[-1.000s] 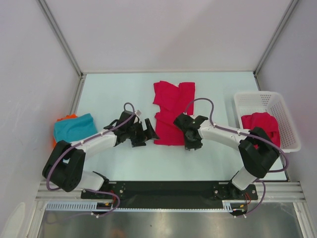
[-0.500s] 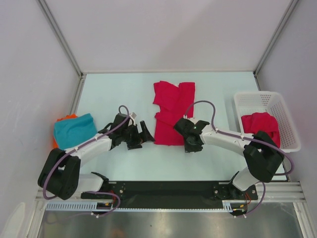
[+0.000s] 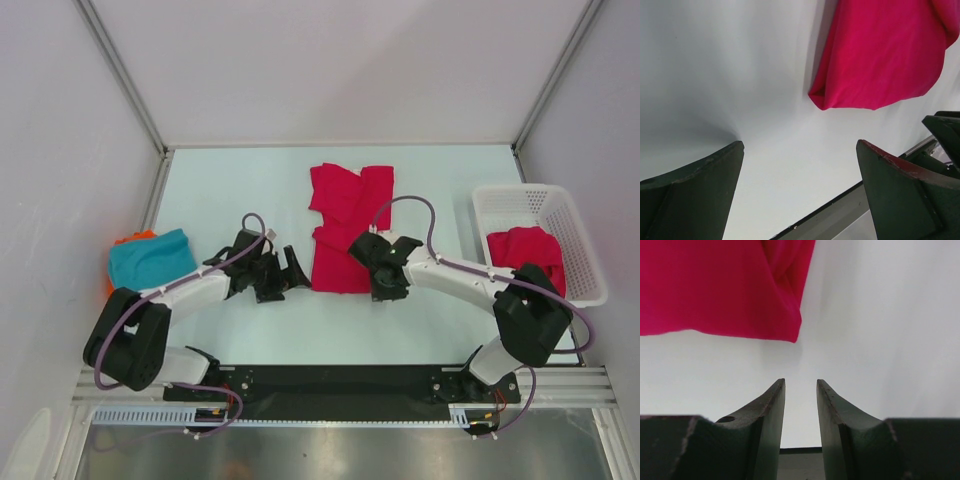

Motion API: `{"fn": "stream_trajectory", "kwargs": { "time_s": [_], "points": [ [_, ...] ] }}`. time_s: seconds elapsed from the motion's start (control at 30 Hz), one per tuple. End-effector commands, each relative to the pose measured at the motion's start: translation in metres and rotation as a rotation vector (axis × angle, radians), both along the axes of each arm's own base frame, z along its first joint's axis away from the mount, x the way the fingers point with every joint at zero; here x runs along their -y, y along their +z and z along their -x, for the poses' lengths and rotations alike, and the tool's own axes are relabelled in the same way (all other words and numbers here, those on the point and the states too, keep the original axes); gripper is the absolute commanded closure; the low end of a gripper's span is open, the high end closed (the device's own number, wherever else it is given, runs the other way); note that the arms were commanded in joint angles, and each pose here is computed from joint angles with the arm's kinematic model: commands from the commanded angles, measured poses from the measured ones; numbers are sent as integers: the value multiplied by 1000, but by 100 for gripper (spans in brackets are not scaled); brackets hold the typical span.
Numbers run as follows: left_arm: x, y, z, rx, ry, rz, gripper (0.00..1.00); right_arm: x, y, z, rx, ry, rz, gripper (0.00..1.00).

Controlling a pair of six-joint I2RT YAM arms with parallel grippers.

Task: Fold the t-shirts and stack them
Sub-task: Grab one side of the 2/3 rectangular tshirt with both arms

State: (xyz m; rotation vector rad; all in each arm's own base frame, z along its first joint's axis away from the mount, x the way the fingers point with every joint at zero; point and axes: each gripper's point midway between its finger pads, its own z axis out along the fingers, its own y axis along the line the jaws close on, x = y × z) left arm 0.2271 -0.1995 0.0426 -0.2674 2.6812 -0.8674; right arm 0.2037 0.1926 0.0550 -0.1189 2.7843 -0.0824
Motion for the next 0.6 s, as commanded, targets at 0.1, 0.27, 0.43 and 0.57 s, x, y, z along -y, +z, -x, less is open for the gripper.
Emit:
{"fn": "stream_trajectory", "kwargs": {
  "time_s": [0.1, 0.27, 0.43, 0.57],
  "points": [
    [23, 18, -27, 69, -40, 67, 1, -13, 32, -29, 93, 14, 9, 61],
    [37, 18, -32, 63, -66, 88, 1, -13, 13, -40, 70, 14, 26, 61],
    [46, 8, -32, 43, -86, 81, 2, -10, 1, -53, 53, 10, 28, 61],
    [52, 1, -33, 28, -96, 80, 2, -10, 4, -63, 59, 10, 34, 61]
  ]
}}
